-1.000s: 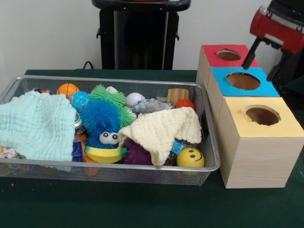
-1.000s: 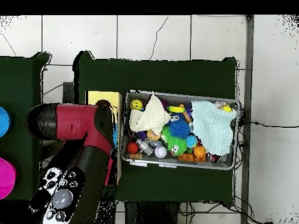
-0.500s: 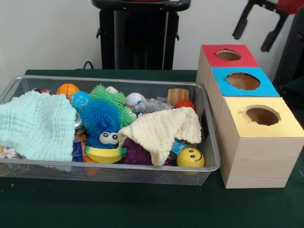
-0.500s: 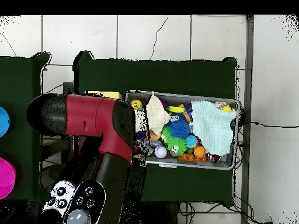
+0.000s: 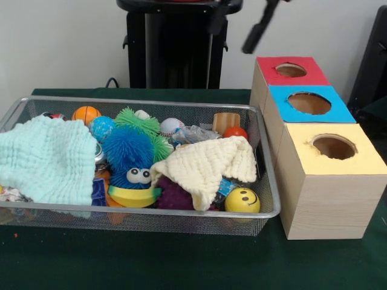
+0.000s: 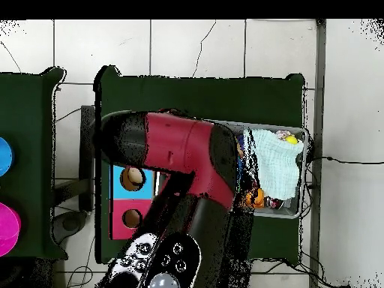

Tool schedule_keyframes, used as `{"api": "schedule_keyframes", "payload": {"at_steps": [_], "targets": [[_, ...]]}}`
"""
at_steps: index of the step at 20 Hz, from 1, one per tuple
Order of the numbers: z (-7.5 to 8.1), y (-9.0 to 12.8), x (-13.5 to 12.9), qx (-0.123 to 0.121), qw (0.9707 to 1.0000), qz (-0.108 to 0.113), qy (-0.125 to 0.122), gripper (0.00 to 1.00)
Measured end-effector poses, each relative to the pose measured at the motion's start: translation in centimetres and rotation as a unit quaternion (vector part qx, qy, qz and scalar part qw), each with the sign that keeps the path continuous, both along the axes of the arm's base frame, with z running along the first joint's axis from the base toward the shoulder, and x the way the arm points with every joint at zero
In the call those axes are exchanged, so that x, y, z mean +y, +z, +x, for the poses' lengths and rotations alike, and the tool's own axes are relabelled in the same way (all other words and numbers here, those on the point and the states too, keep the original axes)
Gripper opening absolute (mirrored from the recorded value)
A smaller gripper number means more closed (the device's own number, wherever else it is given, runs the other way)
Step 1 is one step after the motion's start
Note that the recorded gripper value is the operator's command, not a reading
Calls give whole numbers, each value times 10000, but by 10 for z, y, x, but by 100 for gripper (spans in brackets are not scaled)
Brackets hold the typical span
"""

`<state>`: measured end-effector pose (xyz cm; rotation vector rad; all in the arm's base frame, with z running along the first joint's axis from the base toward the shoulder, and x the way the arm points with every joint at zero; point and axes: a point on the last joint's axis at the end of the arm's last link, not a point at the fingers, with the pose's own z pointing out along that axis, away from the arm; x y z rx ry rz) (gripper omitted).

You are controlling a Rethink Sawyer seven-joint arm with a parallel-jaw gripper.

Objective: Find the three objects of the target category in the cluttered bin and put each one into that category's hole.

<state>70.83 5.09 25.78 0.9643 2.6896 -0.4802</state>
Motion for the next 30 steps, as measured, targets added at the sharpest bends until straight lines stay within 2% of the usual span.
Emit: {"api": "schedule_keyframes", "payload": {"at_steps": [4, 5, 8, 10, 16, 17, 19, 20, 24, 25, 30], "targets": [[6, 6, -41, -227, 9996, -162, -69, 100], [11, 9, -69, -411, 9988, -258, -103, 100], [14, 10, -94, -573, 9977, -339, -131, 100], [18, 10, -123, -759, 9961, -427, -153, 100], [23, 2, -172, -1060, 9930, -505, -137, 100], [26, -5, -187, -1154, 9921, -476, -109, 100], [28, -11, -195, -1203, 9917, -450, -71, 100], [31, -21, -205, -1260, 9913, -376, -18, 100], [32, -38, -217, -1292, 9912, -262, 98, 100], [31, -51, -221, -1269, 9916, -167, 184, 100], [30, -72, -219, -1175, 9927, -8, 286, 100]]}}
